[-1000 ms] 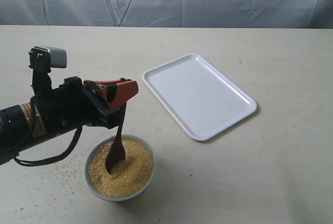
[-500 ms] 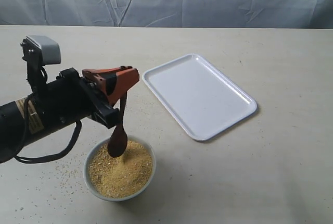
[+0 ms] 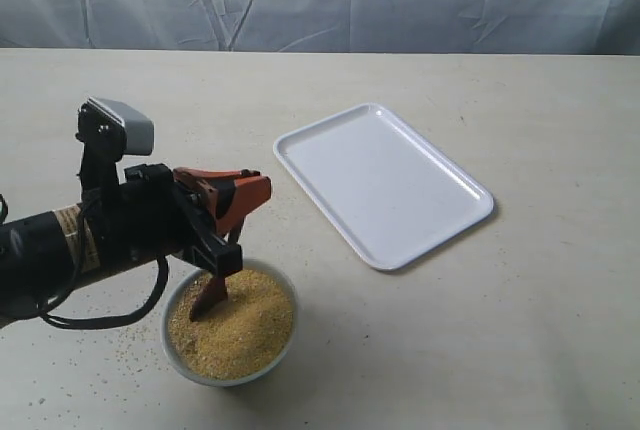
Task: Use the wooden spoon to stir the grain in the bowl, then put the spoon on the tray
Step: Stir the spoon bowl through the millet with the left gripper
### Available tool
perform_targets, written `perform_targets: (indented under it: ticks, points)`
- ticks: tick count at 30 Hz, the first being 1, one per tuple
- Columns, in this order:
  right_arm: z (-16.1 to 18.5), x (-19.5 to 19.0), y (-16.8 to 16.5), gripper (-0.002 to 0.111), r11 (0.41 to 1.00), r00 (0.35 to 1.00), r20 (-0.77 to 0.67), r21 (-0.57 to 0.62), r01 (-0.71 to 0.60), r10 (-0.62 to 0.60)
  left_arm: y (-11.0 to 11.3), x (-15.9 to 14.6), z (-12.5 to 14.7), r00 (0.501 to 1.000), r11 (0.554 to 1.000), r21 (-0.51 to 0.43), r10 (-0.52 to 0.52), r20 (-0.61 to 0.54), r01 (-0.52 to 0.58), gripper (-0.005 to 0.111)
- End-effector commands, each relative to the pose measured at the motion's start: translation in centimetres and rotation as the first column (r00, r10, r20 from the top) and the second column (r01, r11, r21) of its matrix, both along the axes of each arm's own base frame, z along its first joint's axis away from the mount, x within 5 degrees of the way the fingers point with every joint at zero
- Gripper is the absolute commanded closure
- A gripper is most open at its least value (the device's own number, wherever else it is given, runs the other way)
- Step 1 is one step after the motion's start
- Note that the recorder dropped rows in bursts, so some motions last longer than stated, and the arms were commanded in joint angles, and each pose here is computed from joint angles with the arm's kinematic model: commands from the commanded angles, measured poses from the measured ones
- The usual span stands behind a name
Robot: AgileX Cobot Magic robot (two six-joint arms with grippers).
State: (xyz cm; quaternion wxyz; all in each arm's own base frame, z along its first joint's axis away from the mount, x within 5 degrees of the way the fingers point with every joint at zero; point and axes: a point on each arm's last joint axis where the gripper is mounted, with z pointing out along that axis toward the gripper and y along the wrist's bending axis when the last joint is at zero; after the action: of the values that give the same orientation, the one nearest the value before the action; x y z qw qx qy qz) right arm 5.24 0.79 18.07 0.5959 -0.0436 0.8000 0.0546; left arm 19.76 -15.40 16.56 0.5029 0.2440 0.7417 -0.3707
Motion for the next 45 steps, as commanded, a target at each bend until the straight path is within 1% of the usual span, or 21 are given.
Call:
perform_targets:
  ticks: [1,6,8,10,14,17,21,23,25,28,30,35,40,42,45]
  points:
    - [0.0,0.0,0.0,0.105,1.000,1.000,0.013,0.001,0.006,-0.006,-0.4,-0.4,-0.2,0.998,0.997,-0.052,-0.059,-0.010,0.058,0.107]
    - [0.0,0.0,0.0,0.105,1.000,1.000,0.013,0.001,0.006,-0.006,-0.7,-0.5,0.8,0.996,0.986,-0.142,-0.082,0.047,0.087,0.107]
    - [0.0,0.0,0.0,0.105,1.000,1.000,0.013,0.001,0.006,-0.006,-0.6,-0.5,1.0,0.997,0.982,-0.174,-0.068,0.037,0.073,0.107]
    - [0.0,0.0,0.0,0.105,1.000,1.000,0.013,0.001,0.006,-0.006,-0.5,-0.3,1.2,0.998,0.982,-0.180,-0.045,0.035,0.051,0.107]
    - [0.0,0.0,0.0,0.105,1.000,1.000,0.013,0.001,0.006,-0.006,-0.3,-0.4,2.1,0.998,0.979,-0.198,-0.029,0.061,0.041,0.107]
    - [0.0,0.0,0.0,0.105,1.000,1.000,0.013,0.001,0.006,-0.006,0.0,-0.4,3.0,0.997,0.972,-0.235,0.006,0.075,0.012,0.107]
    - [0.0,0.0,0.0,0.105,1.000,1.000,0.009,0.000,0.005,-0.005,0.5,-0.1,4.1,0.993,0.956,-0.286,0.084,0.085,-0.057,0.107]
    - [0.0,0.0,0.0,0.105,1.000,1.000,0.009,0.000,0.005,-0.005,0.7,0.1,4.0,0.991,0.954,-0.285,0.113,0.068,-0.089,0.107]
    - [0.0,0.0,0.0,0.105,1.000,1.000,0.009,0.000,0.005,-0.005,0.9,0.5,3.3,0.989,0.959,-0.248,0.148,0.019,-0.139,0.107]
    - [0.0,0.0,0.0,0.105,1.000,1.000,0.009,0.000,0.005,-0.005,0.8,0.7,2.0,0.987,0.968,-0.193,0.156,-0.030,-0.159,0.107]
    - [0.0,0.0,0.0,0.105,1.000,1.000,0.009,0.000,0.005,-0.005,0.7,0.9,1.2,0.987,0.971,-0.178,0.151,-0.050,-0.158,0.107]
    - [0.0,0.0,0.0,0.105,1.000,1.000,0.009,0.000,0.005,-0.005,0.1,0.6,0.2,0.996,0.982,-0.171,0.072,-0.058,-0.081,0.107]
    - [0.0,0.0,0.0,0.105,1.000,1.000,0.014,0.001,0.006,-0.006,-0.2,0.1,-0.8,0.986,0.992,-0.116,0.026,-0.163,-0.045,0.107]
    - [0.0,0.0,0.0,0.105,1.000,1.000,0.014,0.001,0.006,-0.006,-0.2,0.0,-0.9,0.983,0.992,-0.120,0.021,-0.184,-0.043,0.107]
    - [0.0,0.0,0.0,0.105,1.000,1.000,0.014,0.001,0.006,-0.006,-0.2,0.0,-0.4,0.983,0.986,-0.162,0.015,-0.182,-0.045,0.107]
